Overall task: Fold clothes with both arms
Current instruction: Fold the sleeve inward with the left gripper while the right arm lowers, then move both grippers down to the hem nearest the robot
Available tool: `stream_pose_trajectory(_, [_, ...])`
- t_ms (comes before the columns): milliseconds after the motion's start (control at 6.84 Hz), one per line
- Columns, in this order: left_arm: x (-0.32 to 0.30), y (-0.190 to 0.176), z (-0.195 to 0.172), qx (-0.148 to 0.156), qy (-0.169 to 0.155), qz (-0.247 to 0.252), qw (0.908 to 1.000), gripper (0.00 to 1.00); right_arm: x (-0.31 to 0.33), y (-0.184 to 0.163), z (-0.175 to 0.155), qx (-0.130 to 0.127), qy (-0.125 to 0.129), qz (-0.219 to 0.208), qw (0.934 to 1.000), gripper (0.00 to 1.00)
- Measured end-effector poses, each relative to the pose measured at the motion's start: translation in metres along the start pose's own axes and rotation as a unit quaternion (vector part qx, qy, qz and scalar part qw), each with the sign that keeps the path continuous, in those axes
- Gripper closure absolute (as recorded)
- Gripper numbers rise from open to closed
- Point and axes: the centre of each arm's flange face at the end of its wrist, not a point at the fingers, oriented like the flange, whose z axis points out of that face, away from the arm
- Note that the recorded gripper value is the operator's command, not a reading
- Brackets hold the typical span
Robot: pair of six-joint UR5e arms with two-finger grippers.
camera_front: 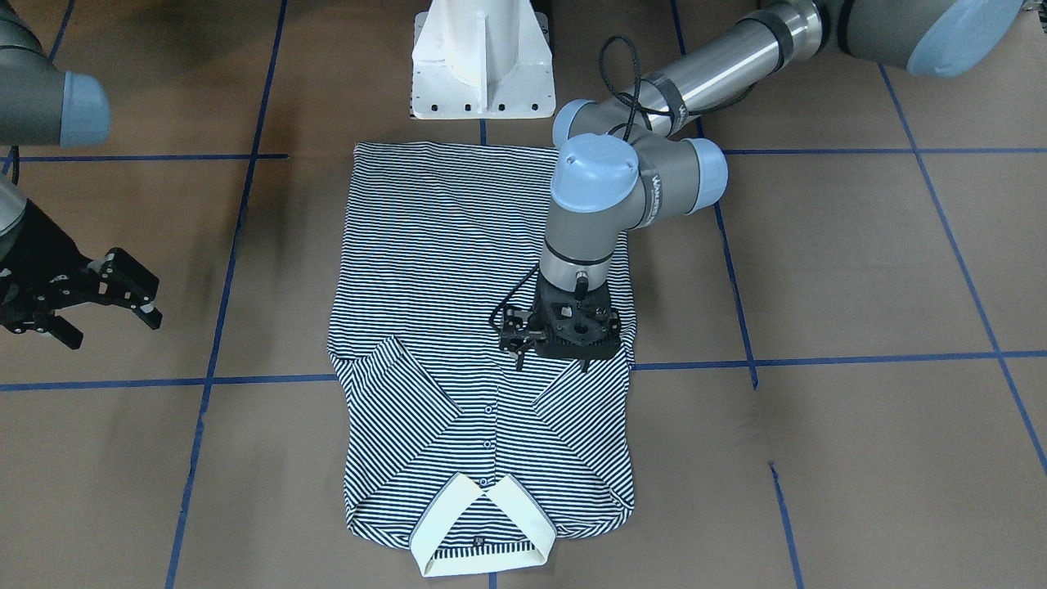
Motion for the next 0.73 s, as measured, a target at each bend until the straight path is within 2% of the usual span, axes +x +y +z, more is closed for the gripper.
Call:
stream_pose_trajectory(292, [-0.031, 0.038, -0.049, -0.01, 0.034, 0.023, 0.9991, 0.0, -0.061, 0.046, 0.002, -0.017, -0.03, 0.054, 0.9979, 0.0])
stream_pose_trajectory(585, [-0.04, 0.1, -0.066, -0.038, 0.062, 0.038, 0.9966, 0.0, -0.118, 0.129, -0.003, -0.023, -0.041, 0.112, 0.9926, 0.0])
stream_pose_trajectory(731, [-0.042, 0.13, -0.073, -0.052, 0.07, 0.031, 0.9957, 0.0, -0.144, 0.175, -0.001, -0.025, -0.039, 0.14, 0.9891, 0.04])
